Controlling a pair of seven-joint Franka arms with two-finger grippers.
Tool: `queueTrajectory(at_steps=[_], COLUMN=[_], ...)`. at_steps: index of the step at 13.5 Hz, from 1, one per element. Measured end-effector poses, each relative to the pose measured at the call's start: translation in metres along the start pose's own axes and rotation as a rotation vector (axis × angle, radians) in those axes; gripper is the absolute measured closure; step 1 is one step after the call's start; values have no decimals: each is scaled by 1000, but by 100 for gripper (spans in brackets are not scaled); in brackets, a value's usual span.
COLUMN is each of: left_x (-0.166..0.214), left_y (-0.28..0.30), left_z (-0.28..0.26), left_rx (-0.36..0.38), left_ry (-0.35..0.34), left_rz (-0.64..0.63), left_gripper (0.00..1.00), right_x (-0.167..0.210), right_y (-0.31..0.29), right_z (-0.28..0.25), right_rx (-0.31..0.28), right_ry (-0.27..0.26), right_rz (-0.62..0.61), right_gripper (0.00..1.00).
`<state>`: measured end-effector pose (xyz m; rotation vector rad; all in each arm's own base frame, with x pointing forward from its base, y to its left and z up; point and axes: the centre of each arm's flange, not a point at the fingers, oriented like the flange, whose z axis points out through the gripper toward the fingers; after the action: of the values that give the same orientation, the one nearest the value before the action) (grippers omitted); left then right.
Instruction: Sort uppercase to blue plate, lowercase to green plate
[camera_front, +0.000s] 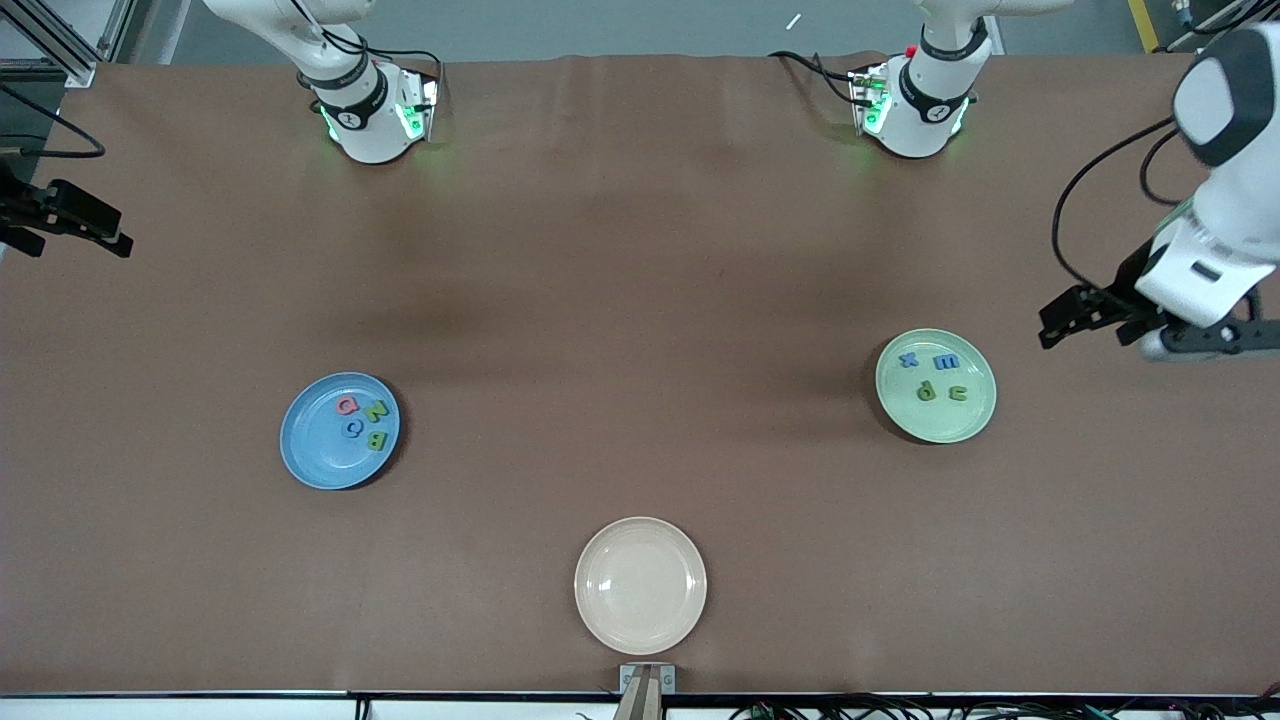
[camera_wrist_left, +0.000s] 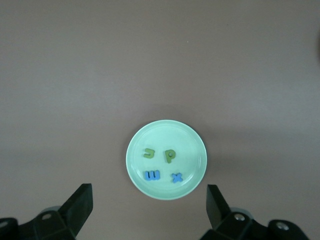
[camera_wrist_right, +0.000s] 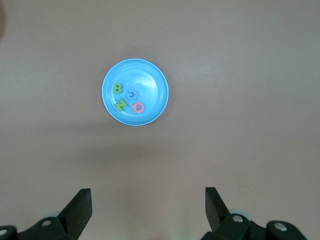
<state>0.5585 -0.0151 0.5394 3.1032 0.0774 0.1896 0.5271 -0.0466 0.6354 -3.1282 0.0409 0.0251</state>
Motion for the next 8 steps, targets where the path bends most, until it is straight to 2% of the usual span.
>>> queueTrajectory(at_steps=[4, 8], left_x=[-15, -17], left_y=[0, 1], left_z=[-60, -116], left_rx=[0, 0], left_ry=[-37, -40], left_rz=[3, 6], left_gripper=[0, 0], right_x=[0, 0], right_y=[-1, -1], right_z=[0, 1], right_rx=[0, 0], right_ry=[2, 0], right_rz=[-2, -3], right_gripper=[0, 0])
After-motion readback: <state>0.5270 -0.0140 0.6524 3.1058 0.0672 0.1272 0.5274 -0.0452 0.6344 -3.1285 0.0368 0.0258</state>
